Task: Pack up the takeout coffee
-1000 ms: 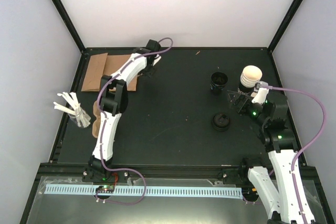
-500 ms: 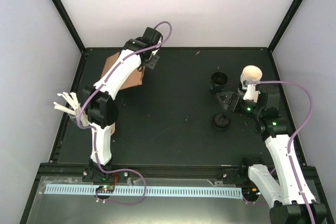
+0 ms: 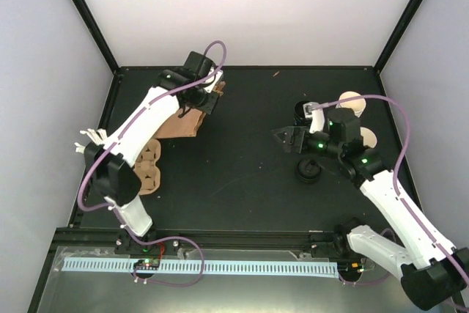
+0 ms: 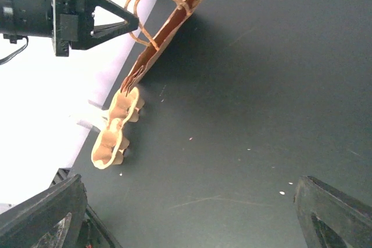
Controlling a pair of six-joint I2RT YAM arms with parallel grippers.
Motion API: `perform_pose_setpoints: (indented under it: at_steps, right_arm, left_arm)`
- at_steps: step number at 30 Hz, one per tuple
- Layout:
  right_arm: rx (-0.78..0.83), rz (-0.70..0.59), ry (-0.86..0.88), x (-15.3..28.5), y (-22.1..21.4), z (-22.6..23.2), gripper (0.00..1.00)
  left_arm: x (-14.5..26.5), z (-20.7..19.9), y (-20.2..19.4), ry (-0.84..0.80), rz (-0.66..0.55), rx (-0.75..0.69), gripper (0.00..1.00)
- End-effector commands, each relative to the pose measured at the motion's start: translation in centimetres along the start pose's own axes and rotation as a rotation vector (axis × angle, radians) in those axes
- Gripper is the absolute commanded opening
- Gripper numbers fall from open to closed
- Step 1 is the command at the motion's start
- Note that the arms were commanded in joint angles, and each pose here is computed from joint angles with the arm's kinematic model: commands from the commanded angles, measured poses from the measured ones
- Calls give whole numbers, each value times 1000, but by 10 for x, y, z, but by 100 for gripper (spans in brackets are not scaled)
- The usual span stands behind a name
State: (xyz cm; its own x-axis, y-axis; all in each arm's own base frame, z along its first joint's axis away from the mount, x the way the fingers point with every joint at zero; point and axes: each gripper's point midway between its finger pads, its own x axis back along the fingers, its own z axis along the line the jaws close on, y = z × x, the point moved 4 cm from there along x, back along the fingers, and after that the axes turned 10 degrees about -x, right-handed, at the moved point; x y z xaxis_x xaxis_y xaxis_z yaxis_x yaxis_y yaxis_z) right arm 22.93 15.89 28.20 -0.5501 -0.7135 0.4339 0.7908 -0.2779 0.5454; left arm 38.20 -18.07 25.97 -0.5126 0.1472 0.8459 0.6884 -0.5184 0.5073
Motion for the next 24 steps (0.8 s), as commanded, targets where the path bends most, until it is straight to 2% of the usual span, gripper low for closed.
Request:
perform_pose_setpoints:
  at_steps: [1, 9, 18, 24]
  right_arm:
    - [39, -36, 6, -13, 9, 24, 100]
    - [54, -72, -37, -10, 19, 31, 100]
    - [10, -128, -27, 9, 15, 28, 100]
    - [48, -77, -14, 5, 5, 26, 100]
  left_arm:
    - [25, -29, 9, -207, -158, 27, 1]
    - [48, -52, 1, -378, -215, 18, 2]
    - [80, -79, -3, -594, -346, -9, 1]
    - [102, -99, -5, -742, -414, -23, 1]
